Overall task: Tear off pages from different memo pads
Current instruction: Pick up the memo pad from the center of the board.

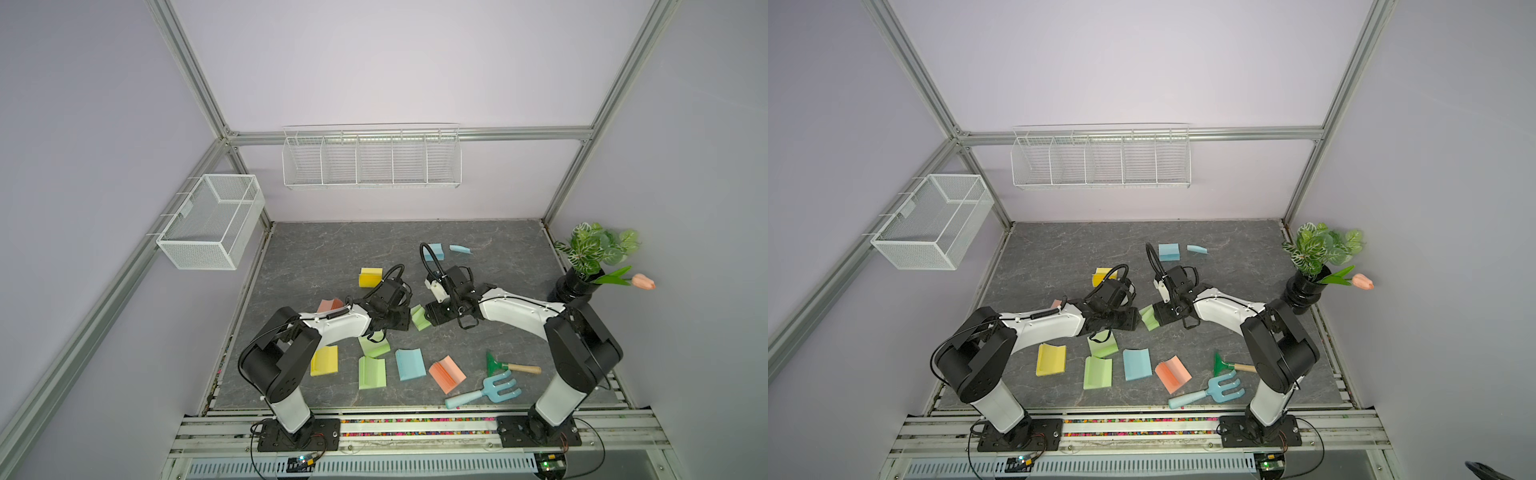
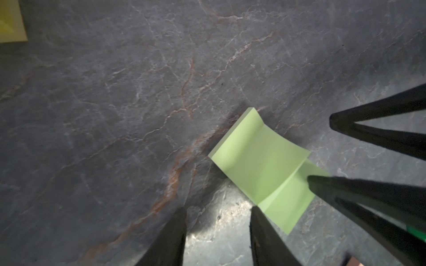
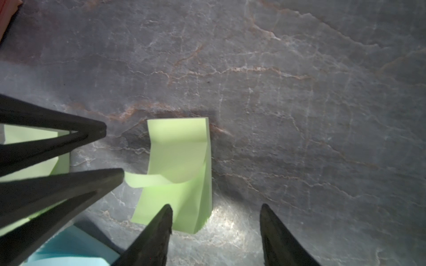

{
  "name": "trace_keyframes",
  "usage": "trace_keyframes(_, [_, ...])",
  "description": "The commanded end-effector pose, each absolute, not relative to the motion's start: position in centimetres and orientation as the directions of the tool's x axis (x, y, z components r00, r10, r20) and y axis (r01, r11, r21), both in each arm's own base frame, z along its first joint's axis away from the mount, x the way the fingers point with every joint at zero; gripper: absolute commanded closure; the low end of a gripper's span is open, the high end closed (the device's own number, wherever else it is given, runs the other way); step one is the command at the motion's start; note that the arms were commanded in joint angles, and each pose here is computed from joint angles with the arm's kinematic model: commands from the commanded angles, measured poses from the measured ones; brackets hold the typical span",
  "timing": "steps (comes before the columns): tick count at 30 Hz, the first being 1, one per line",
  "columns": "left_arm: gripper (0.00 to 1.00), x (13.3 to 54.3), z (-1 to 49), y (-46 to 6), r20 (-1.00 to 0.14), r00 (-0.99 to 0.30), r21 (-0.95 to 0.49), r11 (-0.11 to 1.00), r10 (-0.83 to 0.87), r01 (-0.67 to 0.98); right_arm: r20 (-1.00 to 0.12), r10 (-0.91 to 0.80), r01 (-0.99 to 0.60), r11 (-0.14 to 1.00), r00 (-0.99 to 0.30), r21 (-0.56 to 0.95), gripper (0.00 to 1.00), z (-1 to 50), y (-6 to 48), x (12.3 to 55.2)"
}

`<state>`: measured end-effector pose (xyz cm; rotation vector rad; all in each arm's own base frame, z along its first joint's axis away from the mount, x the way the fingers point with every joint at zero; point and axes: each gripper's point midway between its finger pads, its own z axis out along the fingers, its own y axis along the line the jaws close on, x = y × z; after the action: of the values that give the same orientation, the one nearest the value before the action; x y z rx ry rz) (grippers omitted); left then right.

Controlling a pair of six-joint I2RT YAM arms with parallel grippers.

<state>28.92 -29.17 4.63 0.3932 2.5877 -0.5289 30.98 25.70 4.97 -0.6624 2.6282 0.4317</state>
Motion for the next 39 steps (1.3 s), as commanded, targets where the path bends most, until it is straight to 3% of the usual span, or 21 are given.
trace_keyframes(1, [0.53,30.1,7.8,-27.9,-0.578,-0.803,-0.238,0.911,0.145,0.336,-0.433,-0.469,-0.569,0.812,-0.770,0.132,0.38,4.6,26.2,31.3])
trace_keyframes(6, [0.52,30.0,10.5,-26.0,-0.651,-0.753,-0.220,0.926,0.094,0.306,-0.378,-0.599,-0.650,0.760,-0.706,0.010,0.37,4.4,26.3,31.9])
trace_keyframes(11, [0.51,30.0,12.4,-24.2,-0.687,-0.726,-0.215,0.946,0.031,0.244,-0.306,-0.680,-0.713,0.702,-0.666,-0.008,0.37,3.4,26.3,31.5])
trace_keyframes(20, [0.50,29.2,15.8,-21.3,-0.750,-0.657,-0.245,0.955,-0.077,0.167,-0.248,-0.844,-0.864,0.501,-0.476,-0.044,0.35,3.1,26.9,30.8])
trace_keyframes(38, [0.49,28.6,17.3,-20.5,-0.772,-0.622,-0.295,0.941,-0.134,0.164,-0.190,-0.961,-0.961,0.231,-0.200,-0.154,0.45,3.6,29.4,31.7])
trace_keyframes(39, [0.49,28.6,17.4,-20.4,-0.773,-0.620,-0.296,0.941,-0.136,0.162,-0.191,-0.963,-0.965,0.217,-0.188,-0.147,0.50,3.6,29.5,31.5])
